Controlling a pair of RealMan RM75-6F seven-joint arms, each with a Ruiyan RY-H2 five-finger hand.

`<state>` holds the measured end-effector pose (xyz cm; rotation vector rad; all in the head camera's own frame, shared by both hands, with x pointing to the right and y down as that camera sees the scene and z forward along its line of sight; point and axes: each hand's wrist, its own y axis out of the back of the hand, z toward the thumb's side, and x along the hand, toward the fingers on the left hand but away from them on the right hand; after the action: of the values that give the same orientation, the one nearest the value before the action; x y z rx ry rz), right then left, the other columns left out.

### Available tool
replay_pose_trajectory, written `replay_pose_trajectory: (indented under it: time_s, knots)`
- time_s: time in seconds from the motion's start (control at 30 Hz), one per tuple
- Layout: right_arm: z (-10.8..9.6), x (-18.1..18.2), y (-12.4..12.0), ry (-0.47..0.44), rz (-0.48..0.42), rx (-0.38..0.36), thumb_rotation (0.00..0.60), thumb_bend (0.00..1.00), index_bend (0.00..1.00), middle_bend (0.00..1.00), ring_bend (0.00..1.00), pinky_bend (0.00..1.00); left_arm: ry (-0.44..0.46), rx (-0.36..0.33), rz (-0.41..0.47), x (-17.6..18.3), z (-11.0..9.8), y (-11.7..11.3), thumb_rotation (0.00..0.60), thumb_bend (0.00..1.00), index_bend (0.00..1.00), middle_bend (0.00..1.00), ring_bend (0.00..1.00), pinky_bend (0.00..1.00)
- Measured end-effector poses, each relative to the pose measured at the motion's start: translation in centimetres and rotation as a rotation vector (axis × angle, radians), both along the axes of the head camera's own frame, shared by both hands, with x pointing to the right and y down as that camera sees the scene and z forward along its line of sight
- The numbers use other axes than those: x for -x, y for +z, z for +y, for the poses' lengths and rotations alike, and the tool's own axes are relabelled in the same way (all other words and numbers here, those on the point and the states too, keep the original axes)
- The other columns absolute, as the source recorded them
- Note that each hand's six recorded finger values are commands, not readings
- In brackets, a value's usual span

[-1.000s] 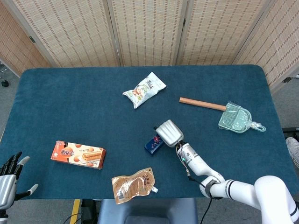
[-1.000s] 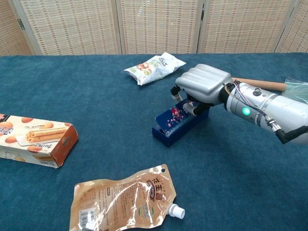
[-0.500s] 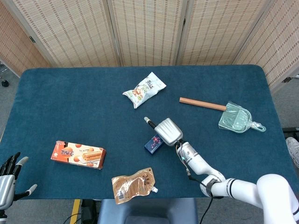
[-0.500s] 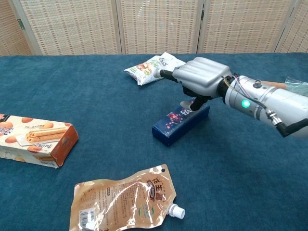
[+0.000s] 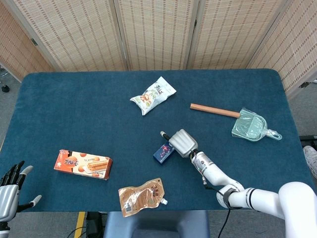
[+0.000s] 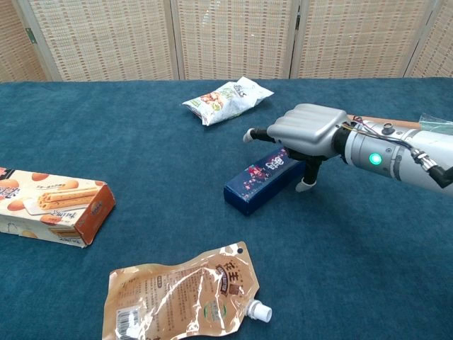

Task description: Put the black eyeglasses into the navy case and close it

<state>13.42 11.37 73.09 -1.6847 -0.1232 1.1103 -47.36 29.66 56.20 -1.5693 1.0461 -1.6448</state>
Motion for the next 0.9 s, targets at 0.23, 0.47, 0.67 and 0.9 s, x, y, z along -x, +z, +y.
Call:
replay_pose_trajectory:
  time_s: [0.23,0.47,0.67,0.9]
  knots:
    - [-0.6,1.3,0.5,0.008,0.013,0.006,0.600,0.36,0.54,1.00,1.00,1.00,-0.007,0.003,0.002,0.1,0.1,0.0,0.600,0.19,0.18,0.06,0.04,0.18]
    - [-1.2,0.8,0.3,0.050,0.005,-0.006,0.600,0.38,0.59,1.00,1.00,1.00,-0.001,0.001,0.008,-0.1,0.0,0.0,0.600,0.19,0.18,0.06,0.04,0.18]
    - [-1.4,-0.2,-0.3,0.088,-0.011,0.002,0.600,0.25,0.02,0.99,1.00,1.00,0.012,-0.002,0.016,-0.5,-0.3,0.1,0.600,0.19,0.18,0.06,0.04,0.18]
    - [-2.2,-3.1,-2.3,0.181,-0.045,-0.059,0.600,0.24,0.00,0.95,1.00,1.00,0.031,-0.013,0.034,-1.1,-1.1,0.5,0.600,0.19,0.18,0.06,0.04,0.18]
